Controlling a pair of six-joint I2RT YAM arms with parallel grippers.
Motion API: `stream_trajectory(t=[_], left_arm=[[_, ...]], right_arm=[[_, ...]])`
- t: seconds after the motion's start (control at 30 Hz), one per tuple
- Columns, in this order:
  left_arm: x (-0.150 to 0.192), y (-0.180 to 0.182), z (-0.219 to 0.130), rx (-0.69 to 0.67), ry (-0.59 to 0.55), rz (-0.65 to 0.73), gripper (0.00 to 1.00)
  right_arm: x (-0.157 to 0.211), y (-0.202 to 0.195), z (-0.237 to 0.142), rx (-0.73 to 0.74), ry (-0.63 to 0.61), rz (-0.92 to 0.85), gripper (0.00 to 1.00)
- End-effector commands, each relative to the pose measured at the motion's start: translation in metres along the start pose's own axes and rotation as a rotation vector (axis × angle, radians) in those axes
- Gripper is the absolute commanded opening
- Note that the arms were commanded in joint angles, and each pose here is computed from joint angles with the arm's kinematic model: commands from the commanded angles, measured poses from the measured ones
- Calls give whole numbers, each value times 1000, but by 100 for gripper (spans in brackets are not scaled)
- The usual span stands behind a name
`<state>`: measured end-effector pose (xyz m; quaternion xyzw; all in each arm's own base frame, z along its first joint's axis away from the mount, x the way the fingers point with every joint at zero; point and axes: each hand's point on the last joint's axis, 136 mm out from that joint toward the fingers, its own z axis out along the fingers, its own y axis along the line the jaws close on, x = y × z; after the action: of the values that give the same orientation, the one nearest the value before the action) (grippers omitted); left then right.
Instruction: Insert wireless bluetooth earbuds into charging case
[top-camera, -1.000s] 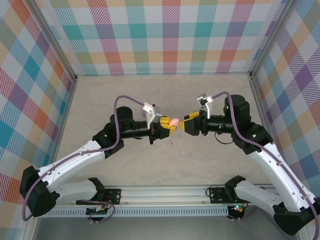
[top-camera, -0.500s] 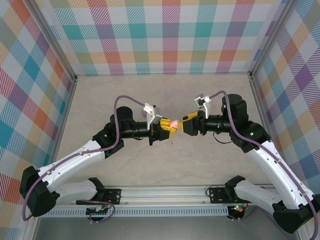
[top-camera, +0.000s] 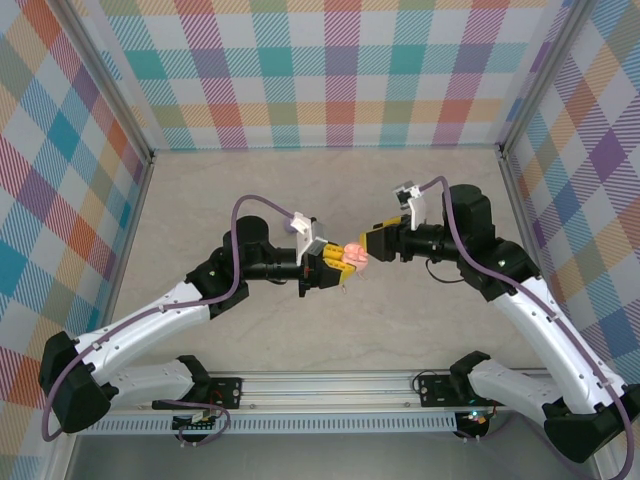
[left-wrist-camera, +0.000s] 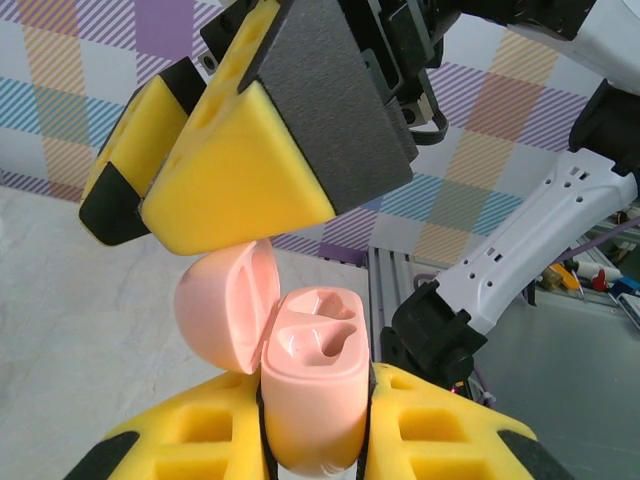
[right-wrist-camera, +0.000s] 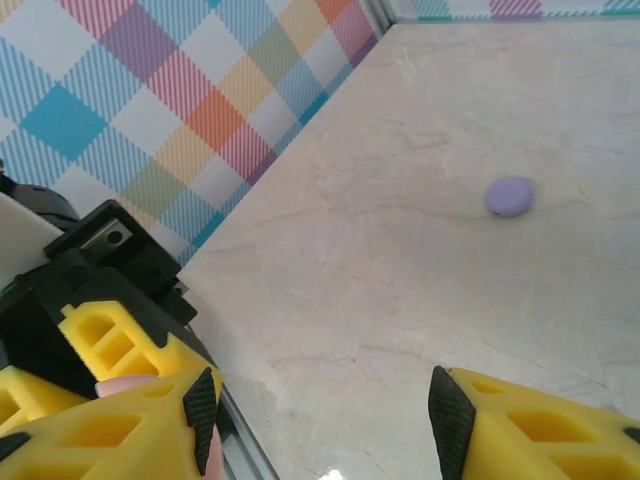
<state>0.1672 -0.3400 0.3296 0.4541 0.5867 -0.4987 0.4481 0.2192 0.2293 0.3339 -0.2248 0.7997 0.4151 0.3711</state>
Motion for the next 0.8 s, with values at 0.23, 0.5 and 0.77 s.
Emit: stream_trajectory(t=[0.23,0.5,0.77], left_arm=[[-20,-6,-5,-24,-39,43,16],[-29,-7,-18,-73,-68,50,16],[-33,-6,-32,-138,-85,45,16]], right_arm=[[4,-63,-10,362,-11,108,62],[44,-114,28,502,189,195,61],[90,-149,69,531,383,247,49]])
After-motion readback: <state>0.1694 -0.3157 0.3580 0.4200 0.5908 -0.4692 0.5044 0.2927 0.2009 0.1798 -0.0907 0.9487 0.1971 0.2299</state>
